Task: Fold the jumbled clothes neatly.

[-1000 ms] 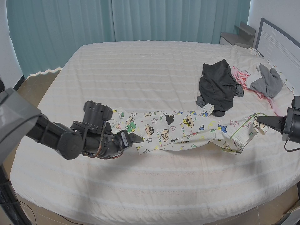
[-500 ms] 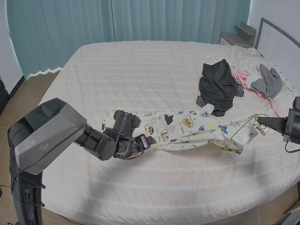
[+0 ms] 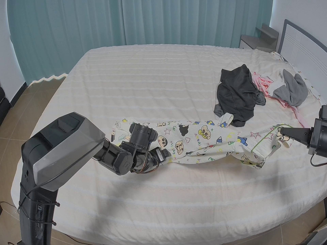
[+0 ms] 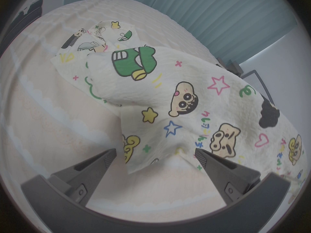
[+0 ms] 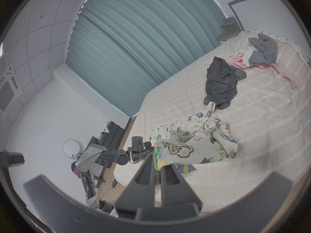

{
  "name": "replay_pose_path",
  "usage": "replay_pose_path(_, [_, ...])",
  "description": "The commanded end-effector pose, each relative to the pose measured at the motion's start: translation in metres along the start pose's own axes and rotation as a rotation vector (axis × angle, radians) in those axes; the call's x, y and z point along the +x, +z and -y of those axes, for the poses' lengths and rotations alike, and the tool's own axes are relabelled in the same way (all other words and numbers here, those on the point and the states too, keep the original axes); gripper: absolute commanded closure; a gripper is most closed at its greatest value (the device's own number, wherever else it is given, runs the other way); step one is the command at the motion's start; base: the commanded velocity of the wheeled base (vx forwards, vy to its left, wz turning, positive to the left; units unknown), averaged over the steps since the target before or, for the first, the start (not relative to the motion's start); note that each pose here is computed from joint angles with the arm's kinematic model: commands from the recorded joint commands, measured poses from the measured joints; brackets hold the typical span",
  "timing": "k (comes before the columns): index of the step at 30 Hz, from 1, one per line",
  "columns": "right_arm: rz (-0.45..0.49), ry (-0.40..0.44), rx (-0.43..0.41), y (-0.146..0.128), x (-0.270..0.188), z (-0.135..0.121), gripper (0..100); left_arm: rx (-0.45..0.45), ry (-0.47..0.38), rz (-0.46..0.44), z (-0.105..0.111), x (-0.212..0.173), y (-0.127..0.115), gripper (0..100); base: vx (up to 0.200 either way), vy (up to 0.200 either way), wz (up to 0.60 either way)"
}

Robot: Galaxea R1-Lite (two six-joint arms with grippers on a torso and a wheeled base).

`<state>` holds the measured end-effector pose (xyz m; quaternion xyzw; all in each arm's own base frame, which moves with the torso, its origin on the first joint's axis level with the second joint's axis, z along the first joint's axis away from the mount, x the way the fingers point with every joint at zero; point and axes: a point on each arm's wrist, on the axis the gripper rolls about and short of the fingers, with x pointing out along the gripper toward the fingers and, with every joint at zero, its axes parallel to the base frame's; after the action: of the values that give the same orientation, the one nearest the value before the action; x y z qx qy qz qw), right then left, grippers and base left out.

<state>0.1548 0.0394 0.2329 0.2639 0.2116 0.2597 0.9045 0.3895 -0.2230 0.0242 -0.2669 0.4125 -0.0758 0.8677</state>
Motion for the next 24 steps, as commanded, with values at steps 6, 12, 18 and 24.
replay_pose_path(6, [-0.006, 0.002, 0.001, 0.000, 0.001, 0.000, 100, -0.051, -0.001, 0.032, 0.005, 0.013, 0.002, 0, 0.000, 0.000, 0.00])
replay_pose_path(12, [-0.008, 0.002, 0.002, -0.001, 0.002, 0.000, 100, -0.056, 0.005, 0.029, 0.004, 0.012, 0.000, 100, 0.000, 0.000, 0.00])
replay_pose_path(18, [-0.007, -0.002, 0.003, -0.001, 0.001, 0.001, 100, -0.062, 0.031, 0.045, 0.000, 0.001, 0.002, 100, 0.000, 0.000, 0.00])
replay_pose_path(24, [-0.009, -0.003, 0.004, -0.002, 0.001, 0.001, 100, -0.072, 0.025, 0.066, 0.000, -0.017, 0.010, 100, 0.000, 0.000, 0.00])
